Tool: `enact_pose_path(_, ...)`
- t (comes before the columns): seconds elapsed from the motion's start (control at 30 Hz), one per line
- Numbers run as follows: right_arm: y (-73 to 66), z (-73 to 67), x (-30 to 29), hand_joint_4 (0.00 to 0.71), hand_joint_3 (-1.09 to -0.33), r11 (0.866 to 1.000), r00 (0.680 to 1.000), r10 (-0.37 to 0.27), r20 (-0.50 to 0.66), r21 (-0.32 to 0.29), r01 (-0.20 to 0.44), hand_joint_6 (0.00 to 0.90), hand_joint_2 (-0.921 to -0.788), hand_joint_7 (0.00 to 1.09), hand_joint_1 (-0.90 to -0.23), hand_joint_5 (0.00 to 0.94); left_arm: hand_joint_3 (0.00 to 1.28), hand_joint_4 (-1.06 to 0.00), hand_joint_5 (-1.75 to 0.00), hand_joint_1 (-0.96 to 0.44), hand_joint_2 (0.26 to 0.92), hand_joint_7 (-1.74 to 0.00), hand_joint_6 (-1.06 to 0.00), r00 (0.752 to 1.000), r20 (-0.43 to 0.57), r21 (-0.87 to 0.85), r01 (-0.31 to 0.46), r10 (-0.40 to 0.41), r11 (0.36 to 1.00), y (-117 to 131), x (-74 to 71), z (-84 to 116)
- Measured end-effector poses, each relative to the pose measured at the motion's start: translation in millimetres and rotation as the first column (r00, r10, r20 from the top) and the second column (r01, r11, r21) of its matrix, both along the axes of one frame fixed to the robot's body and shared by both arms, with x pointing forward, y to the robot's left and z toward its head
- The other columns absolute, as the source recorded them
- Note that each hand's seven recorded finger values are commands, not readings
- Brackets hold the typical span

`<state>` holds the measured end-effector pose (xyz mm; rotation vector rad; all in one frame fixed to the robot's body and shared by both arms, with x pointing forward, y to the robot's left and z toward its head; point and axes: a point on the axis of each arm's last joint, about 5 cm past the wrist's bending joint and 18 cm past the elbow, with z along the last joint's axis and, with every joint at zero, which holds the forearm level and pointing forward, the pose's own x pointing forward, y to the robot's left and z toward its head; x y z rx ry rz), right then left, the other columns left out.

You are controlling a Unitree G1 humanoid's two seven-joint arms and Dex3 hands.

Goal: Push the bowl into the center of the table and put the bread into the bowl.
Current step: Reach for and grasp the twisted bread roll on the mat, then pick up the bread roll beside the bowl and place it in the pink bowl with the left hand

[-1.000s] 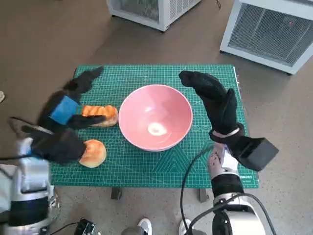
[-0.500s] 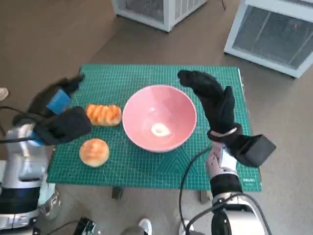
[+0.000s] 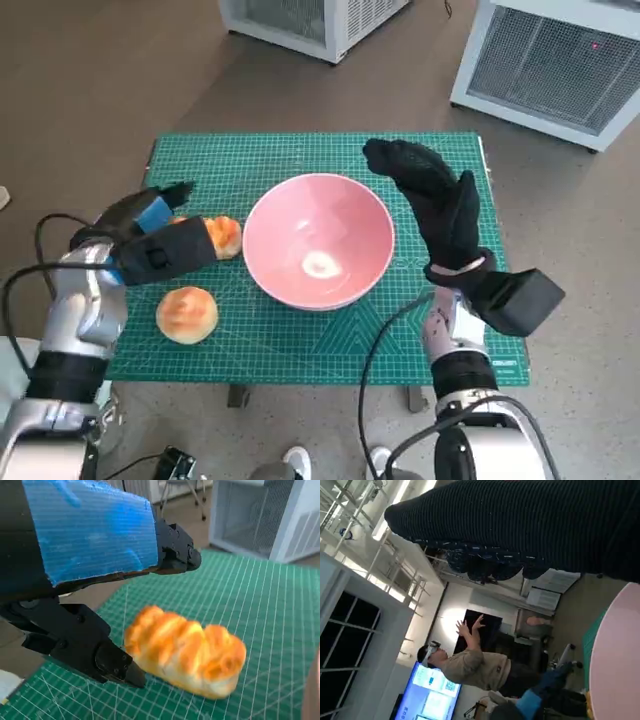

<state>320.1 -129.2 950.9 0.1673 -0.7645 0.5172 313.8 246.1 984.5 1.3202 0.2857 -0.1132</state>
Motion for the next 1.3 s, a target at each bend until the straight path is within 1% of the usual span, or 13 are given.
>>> enact_pose_path(0.3, -0.1, -0.2, 0.2, 0.222, -0.743, 1.000, 1.000, 0.001, -0.004, 0.000, -0.001, 0.013, -0.921, 0.57, -0.733, 0.000, 0.01, -0.24, -0.02, -0.14, 0.719, -0.02, -0.35, 0.998, -0.019, 0.067, 0.054, -0.053, 0.996, -10, 10.8, -21)
enact_pose_path(0.5, -0.2, -0.4, 0.2, 0.222, -0.743, 1.000, 1.000, 0.002, -0.006, 0.000, -0.002, 0.014, -0.921, 0.56, -0.731, 0.000, 0.02, -0.34, -0.02, -0.10, 0.756, -0.04, -0.45, 0.997, -0.012, 0.093, 0.078, -0.077, 0.993, -13, 14.4, -32)
enact_pose_path(0.6, -0.4, -0.4, 0.3, 0.222, -0.743, 1.000, 1.000, 0.002, -0.008, 0.000, -0.002, 0.015, -0.921, 0.56, -0.731, 0.000, 0.02, -0.45, -0.03, -0.04, 0.792, -0.06, -0.56, 0.997, -0.002, 0.100, 0.082, -0.082, 0.992, -13, 15.5, -34)
enact_pose_path(0.63, -0.5, -0.3, 0.4, 0.222, -0.743, 1.000, 1.000, 0.002, -0.008, 0.000, -0.002, 0.015, -0.921, 0.56, -0.731, 0.000, 0.02, -0.47, -0.03, -0.04, 0.798, -0.06, -0.58, 0.997, 0.003, 0.103, 0.082, -0.083, 0.991, -13, 16.0, -35)
enact_pose_path(0.7, -0.5, 0.0, 0.4, 0.222, -0.743, 1.000, 1.000, 0.003, -0.007, 0.000, -0.003, 0.015, -0.921, 0.56, -0.735, 0.000, 0.02, -0.64, -0.07, -0.01, 0.831, -0.09, -0.70, 0.997, 0.010, 0.108, 0.081, -0.083, 0.991, -13, 16.6, -36)
enact_pose_path(0.77, -0.7, 0.6, 0.5, 0.221, -0.743, 1.000, 1.000, 0.002, -0.004, 0.001, -0.002, 0.016, -0.921, 0.56, -0.737, 0.000, 0.02, -0.75, -0.10, 0.00, 0.849, -0.11, -0.77, 0.996, 0.018, 0.116, 0.083, -0.086, 0.990, -12, 17.1, -37)
enact_pose_path(0.8, -0.7, 0.9, 0.5, 0.221, -0.743, 1.000, 1.000, 0.002, -0.002, 0.001, -0.002, 0.016, -0.921, 0.56, -0.737, 0.000, 0.03, -0.75, -0.31, 0.00, 0.864, -0.31, -0.75, 0.996, 0.020, 0.119, 0.084, -0.087, 0.989, -12, 17.2, -37)
enact_pose_path(0.83, -0.8, 1.2, 0.6, 0.221, -0.743, 1.000, 1.000, 0.002, 0.000, 0.002, -0.002, 0.016, -0.921, 0.56, -0.738, 0.000, 0.06, -0.71, -0.64, 0.00, 0.884, -0.63, -0.68, 0.996, 0.023, 0.122, 0.086, -0.090, 0.989, -12, 17.3, -37)
enact_pose_path(0.87, -0.8, 1.6, 0.6, 0.220, -0.744, 1.000, 1.000, 0.002, 0.002, 0.002, -0.002, 0.015, -0.921, 0.56, -0.738, 0.000, 0.07, -0.70, -0.84, 0.00, 0.897, -0.82, -0.65, 0.995, 0.026, 0.125, 0.088, -0.092, 0.988, -12, 17.3, -38)
enact_pose_path(0.93, -1.0, 2.1, 0.6, 0.219, -0.744, 1.000, 1.000, 0.001, 0.005, 0.004, -0.001, 0.015, -0.921, 0.56, -0.738, 0.000, 0.07, -0.69, -1.01, 0.00, 0.909, -0.99, -0.64, 0.995, 0.034, 0.129, 0.093, -0.098, 0.987, -12, 17.0, -39)
enact_pose_path(0.97, -1.2, 2.3, 0.6, 0.218, -0.745, 1.000, 1.000, 0.001, 0.006, 0.005, -0.001, 0.014, -0.921, 0.56, -0.737, 0.000, 0.07, -0.68, -1.07, 0.00, 0.913, -1.05, -0.63, 0.994, 0.039, 0.131, 0.095, -0.101, 0.987, -11, 17.0, -39)
enact_pose_path(1.07, -1.3, 2.4, 0.5, 0.217, -0.745, 1.000, 1.000, 0.001, 0.008, 0.005, -0.001, 0.014, -0.921, 0.56, -0.737, 0.000, 0.07, -0.66, -1.14, 0.00, 0.918, -1.14, -0.64, 0.992, 0.051, 0.136, 0.104, -0.112, 0.985, -11, 16.7, -40)
enact_pose_path(1.3, -1.5, 1.8, 0.2, 0.216, -0.742, 1.000, 1.000, 0.001, 0.005, 0.006, -0.001, 0.012, -0.921, 0.56, -0.735, 0.000, 0.08, -0.64, -1.15, 0.00, 0.920, -1.21, -0.64, 0.989, 0.069, 0.146, 0.118, -0.129, 0.982, -8, 15.8, -39)
